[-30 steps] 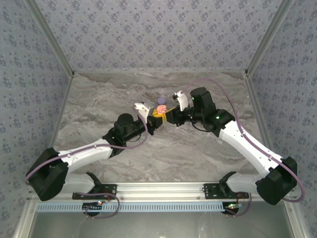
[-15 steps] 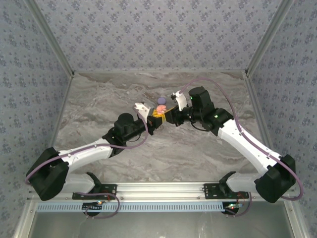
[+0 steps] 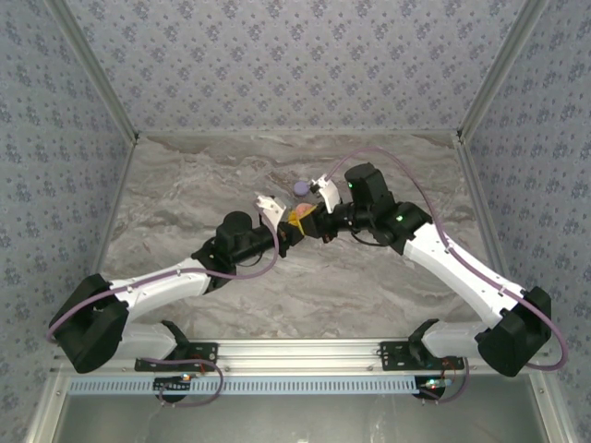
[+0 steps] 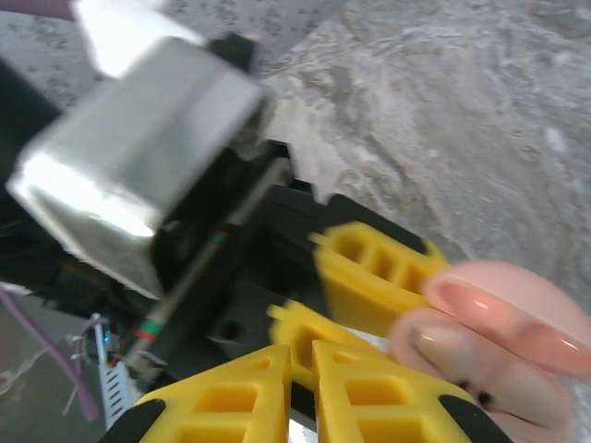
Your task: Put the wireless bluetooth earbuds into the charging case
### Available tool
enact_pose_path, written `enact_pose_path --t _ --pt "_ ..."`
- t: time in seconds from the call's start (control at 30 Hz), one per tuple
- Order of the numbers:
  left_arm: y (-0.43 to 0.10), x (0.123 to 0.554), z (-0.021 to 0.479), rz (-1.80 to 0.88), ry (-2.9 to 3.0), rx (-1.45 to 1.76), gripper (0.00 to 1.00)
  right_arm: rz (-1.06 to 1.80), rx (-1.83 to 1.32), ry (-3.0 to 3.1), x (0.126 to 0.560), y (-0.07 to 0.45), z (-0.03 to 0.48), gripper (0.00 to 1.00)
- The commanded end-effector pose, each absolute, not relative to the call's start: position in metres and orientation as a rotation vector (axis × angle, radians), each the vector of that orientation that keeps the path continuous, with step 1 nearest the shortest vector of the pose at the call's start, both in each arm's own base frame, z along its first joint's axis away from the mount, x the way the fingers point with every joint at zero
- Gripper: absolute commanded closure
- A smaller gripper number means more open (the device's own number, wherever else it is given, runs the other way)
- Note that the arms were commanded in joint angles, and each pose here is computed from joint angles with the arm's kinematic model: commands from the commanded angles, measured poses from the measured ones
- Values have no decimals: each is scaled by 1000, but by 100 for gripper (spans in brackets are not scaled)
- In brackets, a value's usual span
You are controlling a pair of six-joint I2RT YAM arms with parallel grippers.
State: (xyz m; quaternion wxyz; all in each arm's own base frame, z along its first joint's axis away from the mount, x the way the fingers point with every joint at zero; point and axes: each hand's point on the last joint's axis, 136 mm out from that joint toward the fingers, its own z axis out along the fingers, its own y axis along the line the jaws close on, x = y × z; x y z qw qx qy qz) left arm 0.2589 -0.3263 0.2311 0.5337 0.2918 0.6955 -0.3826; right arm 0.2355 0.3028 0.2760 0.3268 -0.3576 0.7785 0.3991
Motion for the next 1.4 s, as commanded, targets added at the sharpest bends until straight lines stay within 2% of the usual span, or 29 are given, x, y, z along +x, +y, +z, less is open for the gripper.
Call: enact_pose_path --t 0.0,0.33,0.67,0.87,1.2,1.37 --pt "-334 258 250 -927 1602 726 87 1071 -982 1973 232 308 293 85" --pt "-330 263 251 -903 1607 690 87 972 -924 2010 243 299 288 82" --pt "-324 260 250 -874 1602 699 87 781 -638 2101 283 257 274 79" --pt "-327 245 257 -911 1531 778 88 831 -545 2188 294 242 257 80" --pt "-336 213 271 -1023 1402 941 88 961 -593 2219 292 249 244 87" --pt "-339 206 274 -1063 1382 973 88 996 -612 2222 289 252 243 88"
